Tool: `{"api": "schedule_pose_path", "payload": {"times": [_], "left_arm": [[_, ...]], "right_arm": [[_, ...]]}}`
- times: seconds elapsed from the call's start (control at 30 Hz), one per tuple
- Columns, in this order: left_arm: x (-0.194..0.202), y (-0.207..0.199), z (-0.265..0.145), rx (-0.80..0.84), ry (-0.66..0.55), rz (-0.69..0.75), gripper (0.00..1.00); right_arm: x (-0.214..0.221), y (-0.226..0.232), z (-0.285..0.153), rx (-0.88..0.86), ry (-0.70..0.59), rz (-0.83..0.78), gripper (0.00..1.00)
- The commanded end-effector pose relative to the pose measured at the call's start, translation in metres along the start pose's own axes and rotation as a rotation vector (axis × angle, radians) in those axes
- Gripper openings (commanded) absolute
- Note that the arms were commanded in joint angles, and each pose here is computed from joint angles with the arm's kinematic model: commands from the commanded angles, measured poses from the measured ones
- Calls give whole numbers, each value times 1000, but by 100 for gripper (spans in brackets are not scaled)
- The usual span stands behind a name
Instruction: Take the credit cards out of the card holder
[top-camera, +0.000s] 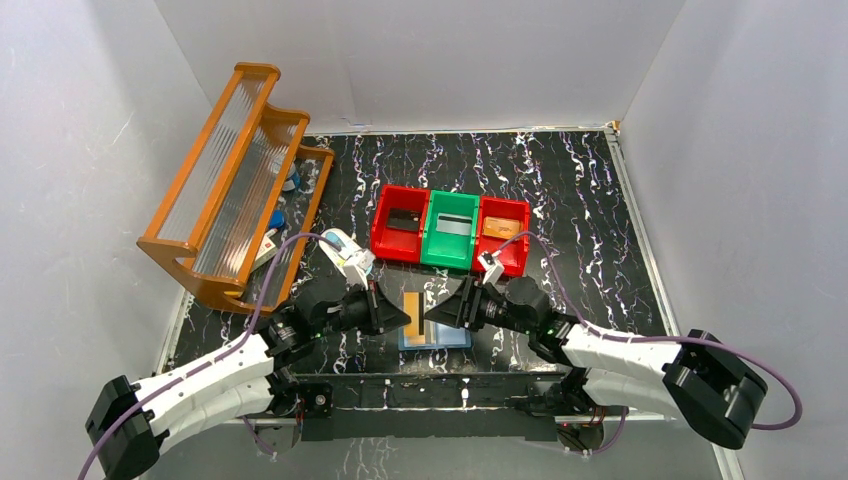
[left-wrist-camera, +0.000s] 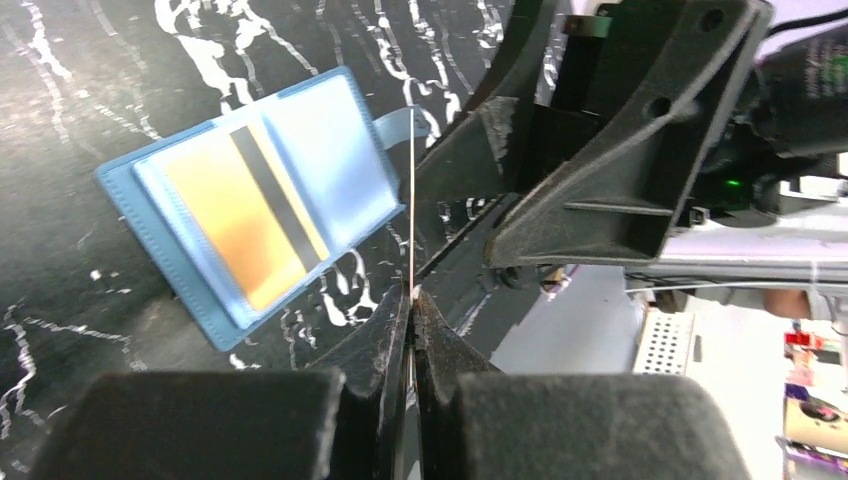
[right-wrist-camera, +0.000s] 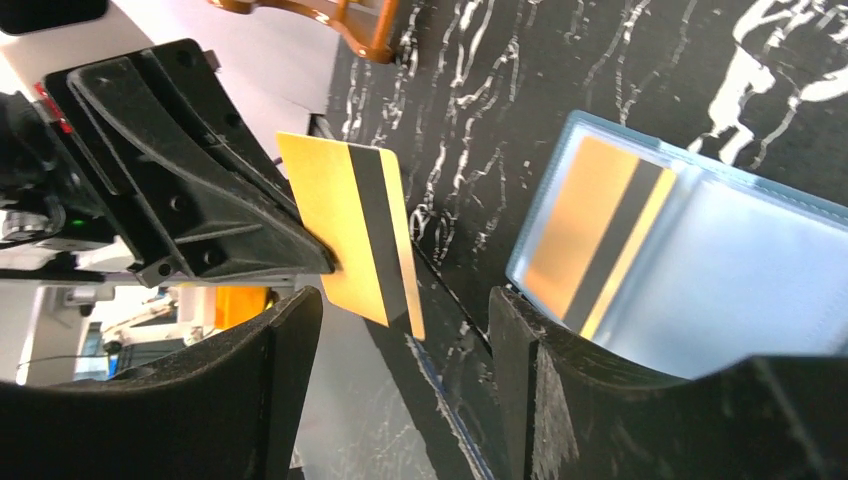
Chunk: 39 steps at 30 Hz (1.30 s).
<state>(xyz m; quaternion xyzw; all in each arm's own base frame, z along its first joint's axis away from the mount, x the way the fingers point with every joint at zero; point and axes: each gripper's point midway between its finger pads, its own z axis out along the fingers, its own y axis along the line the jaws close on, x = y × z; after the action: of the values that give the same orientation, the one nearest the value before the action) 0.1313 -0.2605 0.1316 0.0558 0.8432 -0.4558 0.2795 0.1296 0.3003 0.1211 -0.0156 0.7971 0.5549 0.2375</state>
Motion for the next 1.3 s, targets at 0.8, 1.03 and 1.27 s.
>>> {"api": "schedule_pose_path", "payload": {"times": [0.8,1.03,1.27], "left_arm": [[-9,-52,-10,418,74,-92,0],[-6,-54,-10,441,84,-94,0],[-8,-39,-6,325,81,-51,45]], "right_arm": [[-21,69,-22,-420,32,-10,19],[-18,72,-28,-457,34,-14,2],[-22,61,-27,-373,-6,-45,0]]}}
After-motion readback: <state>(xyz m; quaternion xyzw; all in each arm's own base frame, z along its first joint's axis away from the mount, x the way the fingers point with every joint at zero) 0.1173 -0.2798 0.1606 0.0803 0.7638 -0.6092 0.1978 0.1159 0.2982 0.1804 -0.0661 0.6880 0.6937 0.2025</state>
